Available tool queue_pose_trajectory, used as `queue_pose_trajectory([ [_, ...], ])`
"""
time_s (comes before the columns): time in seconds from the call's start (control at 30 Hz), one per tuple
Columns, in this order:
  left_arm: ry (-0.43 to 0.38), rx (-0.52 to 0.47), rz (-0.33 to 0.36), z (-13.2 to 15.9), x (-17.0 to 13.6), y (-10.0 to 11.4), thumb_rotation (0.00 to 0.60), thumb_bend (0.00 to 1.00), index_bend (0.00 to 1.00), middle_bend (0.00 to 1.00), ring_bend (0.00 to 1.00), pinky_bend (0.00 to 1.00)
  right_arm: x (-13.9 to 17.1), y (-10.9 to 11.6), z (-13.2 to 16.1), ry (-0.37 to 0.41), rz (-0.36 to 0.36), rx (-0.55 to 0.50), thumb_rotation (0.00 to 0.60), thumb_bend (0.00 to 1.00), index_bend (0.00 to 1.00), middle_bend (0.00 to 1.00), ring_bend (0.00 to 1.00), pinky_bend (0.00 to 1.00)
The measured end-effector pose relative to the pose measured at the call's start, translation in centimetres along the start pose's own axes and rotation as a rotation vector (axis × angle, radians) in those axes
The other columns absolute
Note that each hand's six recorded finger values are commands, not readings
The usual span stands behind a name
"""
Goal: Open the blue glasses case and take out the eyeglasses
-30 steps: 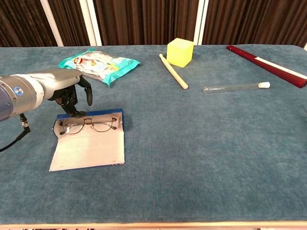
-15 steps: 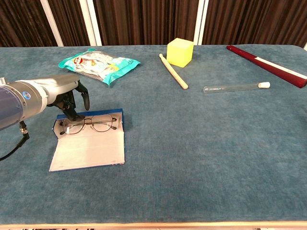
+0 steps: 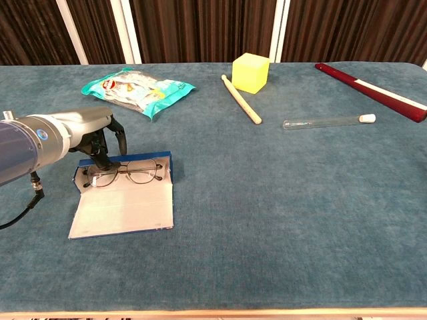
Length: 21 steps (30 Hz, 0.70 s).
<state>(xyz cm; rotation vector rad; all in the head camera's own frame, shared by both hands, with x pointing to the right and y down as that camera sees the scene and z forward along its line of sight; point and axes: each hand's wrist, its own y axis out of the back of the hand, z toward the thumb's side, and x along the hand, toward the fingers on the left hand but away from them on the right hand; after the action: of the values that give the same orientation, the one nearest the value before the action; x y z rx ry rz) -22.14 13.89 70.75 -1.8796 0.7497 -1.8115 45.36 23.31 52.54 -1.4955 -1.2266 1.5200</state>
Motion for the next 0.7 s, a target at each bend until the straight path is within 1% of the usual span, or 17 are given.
queue_pose_trajectory([
  [0.1,-0.001,-0.004,-0.001,0.1,0.0,-0.02,0.6,0.39,0.45,1.0,1.0,1.0,-0.01,0.04,0.0,0.0,-0.001,-0.001,0.6,0.16,0.0,0.0,0.0,0.19],
  [0.43,-0.003,-0.015,-0.004,0.43,0.12,-0.11,0.6,0.39,0.46,1.0,1.0,1.0,-0.03,0.08,-0.01,0.0,-0.003,0.0,0.6,0.16,0.0,0.0,0.0,0.19],
  [0.7,-0.002,-0.001,-0.008,0.43,0.14,-0.36,0.6,0.39,0.46,1.0,1.0,1.0,-0.05,0.1,-0.01,-0.001,-0.003,-0.002,0.6,0.16,0.0,0.0,0.0,0.19],
])
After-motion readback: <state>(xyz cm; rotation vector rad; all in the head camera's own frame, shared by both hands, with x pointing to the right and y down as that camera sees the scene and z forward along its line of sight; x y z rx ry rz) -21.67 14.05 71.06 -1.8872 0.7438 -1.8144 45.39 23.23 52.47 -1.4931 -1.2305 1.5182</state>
